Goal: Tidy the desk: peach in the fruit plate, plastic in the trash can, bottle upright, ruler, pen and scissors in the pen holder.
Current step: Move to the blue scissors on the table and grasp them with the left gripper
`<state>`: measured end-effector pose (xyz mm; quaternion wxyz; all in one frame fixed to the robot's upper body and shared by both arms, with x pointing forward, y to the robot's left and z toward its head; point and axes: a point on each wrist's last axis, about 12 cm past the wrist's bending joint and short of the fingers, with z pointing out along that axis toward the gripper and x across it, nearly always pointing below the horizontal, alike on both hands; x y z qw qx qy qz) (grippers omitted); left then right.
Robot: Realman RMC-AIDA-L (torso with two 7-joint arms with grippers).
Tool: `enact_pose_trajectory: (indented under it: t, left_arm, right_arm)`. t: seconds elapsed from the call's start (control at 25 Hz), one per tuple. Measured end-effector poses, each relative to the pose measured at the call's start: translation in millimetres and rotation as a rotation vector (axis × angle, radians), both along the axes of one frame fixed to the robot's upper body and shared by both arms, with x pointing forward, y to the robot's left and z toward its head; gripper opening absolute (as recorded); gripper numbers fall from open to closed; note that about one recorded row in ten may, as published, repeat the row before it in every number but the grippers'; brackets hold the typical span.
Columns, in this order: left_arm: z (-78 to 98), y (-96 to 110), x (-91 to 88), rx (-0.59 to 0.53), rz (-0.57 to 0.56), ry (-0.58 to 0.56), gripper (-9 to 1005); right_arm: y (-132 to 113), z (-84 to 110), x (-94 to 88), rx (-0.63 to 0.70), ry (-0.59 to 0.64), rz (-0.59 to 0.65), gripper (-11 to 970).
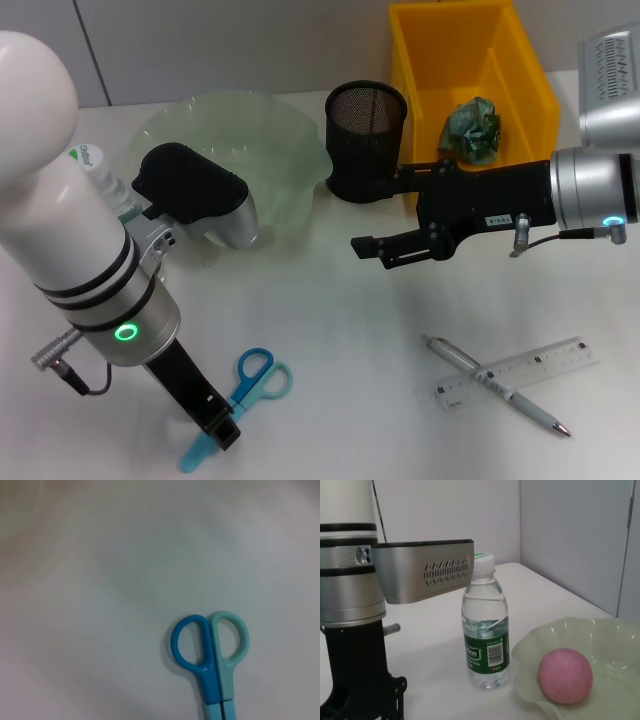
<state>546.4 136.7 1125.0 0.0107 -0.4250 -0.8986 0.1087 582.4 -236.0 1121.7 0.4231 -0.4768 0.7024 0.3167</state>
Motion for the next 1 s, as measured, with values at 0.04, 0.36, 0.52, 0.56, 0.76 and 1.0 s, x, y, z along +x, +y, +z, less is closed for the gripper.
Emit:
enact_pose_trajectory:
  t: [0.04,0.36,0.52,0.56,0.76,1.0]
  left_arm:
    - [0.0,0.0,0.1,0.000,0.000,-0.001,440]
    - [-0.6,-0.1,0.1,0.003,-0.003,-0.003,433]
    - [-0.6,-0.5,0.2,0.001,-0.003,-0.004,429]
    - [-0.6,-0.6,0.3,0.000,-0.003,-0.006,428]
    - [-0.4,-1.0,0.7,-0.003,-0.008,-0.009,424]
    - [-0.4,-1.5,0.6,-0.002,-0.017,-0.011,397]
  right_arm:
    - [0.0,0.1,0.1,0.000,0.000,-0.001,819]
    - [0.1,0.4,0.5,0.000,-0.001,0.000,819]
    - [-0.1,0.5,0.5,0.001,-0.002,-0.001,819]
    - [-0.2,0.6,0.6,0.001,-0.002,-0.002,819]
    - [0.2,0.4,0.4,0.001,-0.001,-0.001,819]
    - [0.5,0.3,0.3,0.002,-0.001,-0.001,818]
